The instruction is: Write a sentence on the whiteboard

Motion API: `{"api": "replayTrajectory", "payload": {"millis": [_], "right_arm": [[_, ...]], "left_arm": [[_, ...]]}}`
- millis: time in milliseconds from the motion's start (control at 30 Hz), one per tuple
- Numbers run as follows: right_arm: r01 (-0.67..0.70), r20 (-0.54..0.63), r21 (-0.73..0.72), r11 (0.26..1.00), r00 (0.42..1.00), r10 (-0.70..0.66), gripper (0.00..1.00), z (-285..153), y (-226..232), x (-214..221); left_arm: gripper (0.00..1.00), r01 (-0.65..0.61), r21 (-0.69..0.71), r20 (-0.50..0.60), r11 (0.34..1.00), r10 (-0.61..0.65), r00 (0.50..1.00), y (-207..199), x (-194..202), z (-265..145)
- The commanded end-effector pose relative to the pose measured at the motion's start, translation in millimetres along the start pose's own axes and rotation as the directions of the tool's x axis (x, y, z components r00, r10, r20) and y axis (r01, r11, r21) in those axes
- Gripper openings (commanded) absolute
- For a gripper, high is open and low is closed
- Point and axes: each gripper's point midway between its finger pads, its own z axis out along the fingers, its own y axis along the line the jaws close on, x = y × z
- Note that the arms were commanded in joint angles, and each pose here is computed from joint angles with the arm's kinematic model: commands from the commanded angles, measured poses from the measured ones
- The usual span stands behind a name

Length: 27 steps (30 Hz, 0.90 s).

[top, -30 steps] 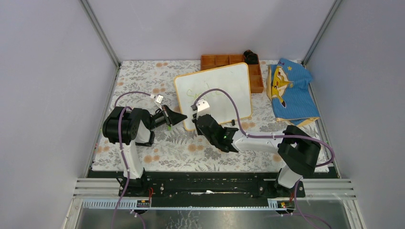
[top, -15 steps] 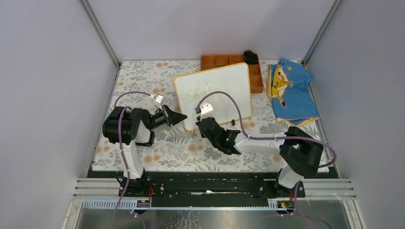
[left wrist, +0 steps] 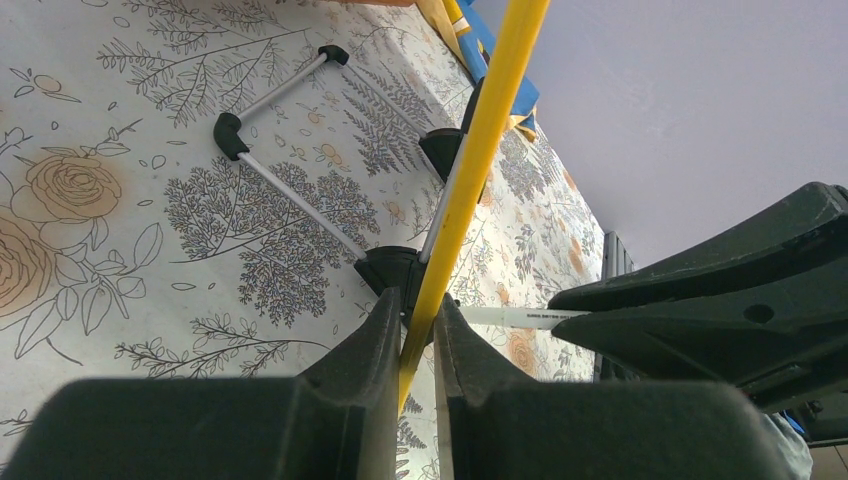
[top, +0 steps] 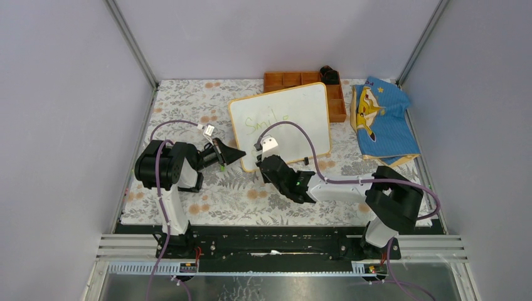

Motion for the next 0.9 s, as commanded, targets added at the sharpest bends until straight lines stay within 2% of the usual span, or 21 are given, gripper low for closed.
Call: {"api": "replayTrajectory", "payload": {"millis": [0,267,567,700,867], "right_arm": [[-0.025,0.056,-0.045,0.999,0.998,0.027,0.00,3.6,18.0,-22.7],[-0.031,0.086,-0.068,0.997,0.996,0.037,0.00,1.1,25.7,-33.1],[-0.063,0.175,0.010,0.998,0.983,0.061,0.00,-27.4,-8.5,-59.8],[-0.100,0.203,0.030,0.995,0.975,0.092,0.00,-24.6,-27.7,-75.9],[-0.102,0.214,0.023,0.995,0.972,0.095,0.00,-15.8,-30.7,-87.2]], "left_arm": [[0.00,0.035,-0.061,0.003,0.997,-0.035,0.999,15.0,5.4,0.0],[0.00,0.033,-0.061,0.003,0.998,-0.033,0.999,14.7,5.0,0.0],[0.00,0.033,-0.062,0.002,0.998,-0.033,0.999,14.6,5.7,0.1],[0.00,0.033,-0.062,0.000,0.998,-0.033,0.999,14.4,6.2,0.3],[0.00,0.031,-0.062,0.000,0.998,-0.031,1.000,14.5,6.1,0.4]]}}
